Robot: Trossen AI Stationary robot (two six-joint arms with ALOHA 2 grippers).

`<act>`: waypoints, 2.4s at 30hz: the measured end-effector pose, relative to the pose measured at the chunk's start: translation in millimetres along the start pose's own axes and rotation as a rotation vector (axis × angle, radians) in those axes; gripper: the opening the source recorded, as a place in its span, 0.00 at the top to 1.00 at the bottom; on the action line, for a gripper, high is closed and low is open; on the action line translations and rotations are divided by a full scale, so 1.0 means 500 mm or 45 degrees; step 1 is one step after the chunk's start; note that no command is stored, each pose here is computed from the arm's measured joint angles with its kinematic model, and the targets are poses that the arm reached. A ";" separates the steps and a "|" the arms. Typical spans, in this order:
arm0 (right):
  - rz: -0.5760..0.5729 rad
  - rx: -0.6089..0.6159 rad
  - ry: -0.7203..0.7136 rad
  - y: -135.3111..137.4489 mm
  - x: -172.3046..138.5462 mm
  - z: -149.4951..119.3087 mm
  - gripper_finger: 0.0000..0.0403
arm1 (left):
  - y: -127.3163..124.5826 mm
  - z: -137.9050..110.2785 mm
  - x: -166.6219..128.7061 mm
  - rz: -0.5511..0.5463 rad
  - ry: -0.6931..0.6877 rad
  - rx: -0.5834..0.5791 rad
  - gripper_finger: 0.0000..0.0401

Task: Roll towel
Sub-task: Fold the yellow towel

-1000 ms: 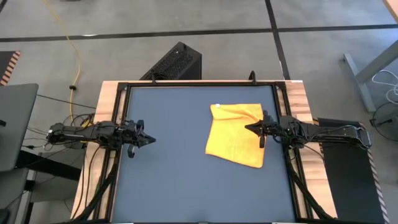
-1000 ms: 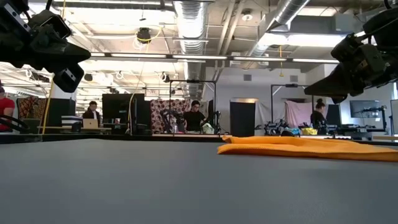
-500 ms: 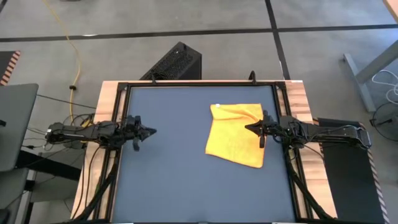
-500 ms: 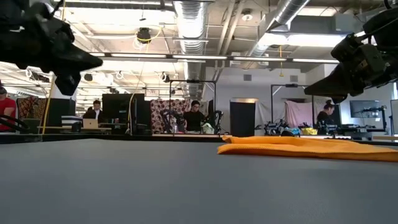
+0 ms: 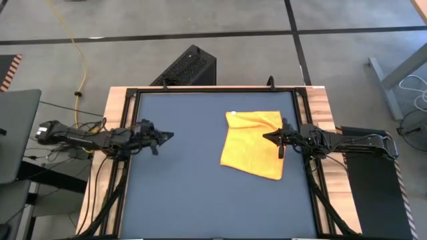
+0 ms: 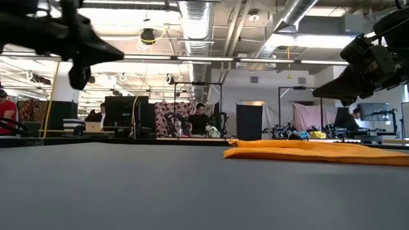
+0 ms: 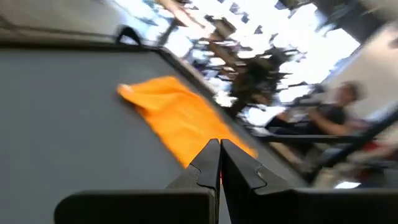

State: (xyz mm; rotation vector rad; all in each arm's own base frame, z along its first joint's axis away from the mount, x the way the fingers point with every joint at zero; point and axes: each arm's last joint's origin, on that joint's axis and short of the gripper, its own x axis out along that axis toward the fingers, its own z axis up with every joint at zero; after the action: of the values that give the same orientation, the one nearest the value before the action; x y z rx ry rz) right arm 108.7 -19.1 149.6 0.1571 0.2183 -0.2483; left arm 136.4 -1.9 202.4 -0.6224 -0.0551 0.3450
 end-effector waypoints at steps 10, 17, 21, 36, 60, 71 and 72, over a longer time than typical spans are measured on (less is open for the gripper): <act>0.055 0.357 -0.186 0.004 -0.002 0.027 0.94 | -0.042 -0.034 0.140 0.226 0.278 0.543 1.00; 0.184 0.648 -0.445 0.010 -0.013 0.069 0.94 | -0.037 -0.057 0.245 0.074 0.498 0.821 1.00; 0.310 0.656 -0.640 0.020 -0.029 0.099 0.94 | -0.050 -0.059 0.307 -0.096 0.570 0.992 0.99; 0.510 0.367 -0.873 0.070 -0.054 0.129 0.94 | -0.104 -0.041 0.435 -0.229 0.639 1.386 0.72; 0.467 0.183 -0.536 0.153 0.055 0.234 0.94 | -0.073 -0.084 0.457 -0.280 0.746 1.280 0.68; 0.483 0.301 -0.366 0.170 0.095 0.203 0.87 | -0.060 -0.149 0.471 -0.534 0.808 1.349 0.60; 0.479 0.302 -0.361 0.170 0.097 0.202 0.87 | -0.059 -0.154 0.472 -0.558 0.809 1.358 0.59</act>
State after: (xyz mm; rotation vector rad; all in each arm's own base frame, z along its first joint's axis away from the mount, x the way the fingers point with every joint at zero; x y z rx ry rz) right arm 196.0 33.1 246.3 0.3902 -0.1246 0.0807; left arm 379.4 11.0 144.5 0.3663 0.5660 -0.2736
